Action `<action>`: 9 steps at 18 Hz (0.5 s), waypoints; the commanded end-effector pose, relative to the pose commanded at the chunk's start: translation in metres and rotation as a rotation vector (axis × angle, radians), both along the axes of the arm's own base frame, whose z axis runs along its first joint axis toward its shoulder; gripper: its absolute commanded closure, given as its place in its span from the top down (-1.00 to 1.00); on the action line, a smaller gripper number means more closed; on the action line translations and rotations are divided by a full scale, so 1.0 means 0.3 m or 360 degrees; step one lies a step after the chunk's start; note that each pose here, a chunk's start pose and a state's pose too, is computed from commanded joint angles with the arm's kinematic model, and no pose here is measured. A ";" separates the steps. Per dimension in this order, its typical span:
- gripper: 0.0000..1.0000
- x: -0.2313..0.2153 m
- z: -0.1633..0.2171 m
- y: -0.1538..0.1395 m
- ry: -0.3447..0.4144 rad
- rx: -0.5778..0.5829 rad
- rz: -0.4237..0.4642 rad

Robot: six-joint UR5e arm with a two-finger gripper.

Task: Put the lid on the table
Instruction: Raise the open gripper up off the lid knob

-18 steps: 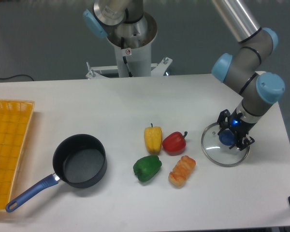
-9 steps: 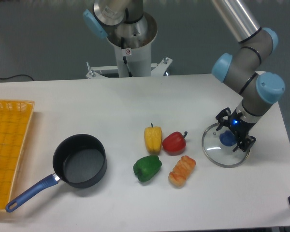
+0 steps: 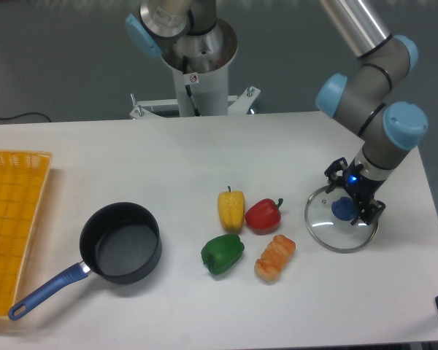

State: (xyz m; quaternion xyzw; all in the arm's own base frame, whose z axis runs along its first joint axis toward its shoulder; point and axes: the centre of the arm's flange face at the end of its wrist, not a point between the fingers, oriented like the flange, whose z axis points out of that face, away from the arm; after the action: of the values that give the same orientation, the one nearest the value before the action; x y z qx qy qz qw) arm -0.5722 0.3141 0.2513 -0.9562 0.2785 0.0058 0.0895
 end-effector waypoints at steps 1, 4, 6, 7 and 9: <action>1.00 0.012 0.020 0.000 0.0010 0.0000 -0.0002; 1.00 0.072 0.039 0.044 0.0034 -0.0063 -0.0057; 1.00 0.106 0.077 0.071 0.0095 -0.0167 -0.0100; 1.00 0.120 0.095 0.082 0.0123 -0.0209 -0.0118; 1.00 0.140 0.128 0.101 0.0151 -0.0220 -0.0135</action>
State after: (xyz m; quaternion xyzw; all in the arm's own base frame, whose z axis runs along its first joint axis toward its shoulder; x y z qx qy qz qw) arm -0.5303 0.3443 0.2898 -0.9461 0.3225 0.0280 0.0101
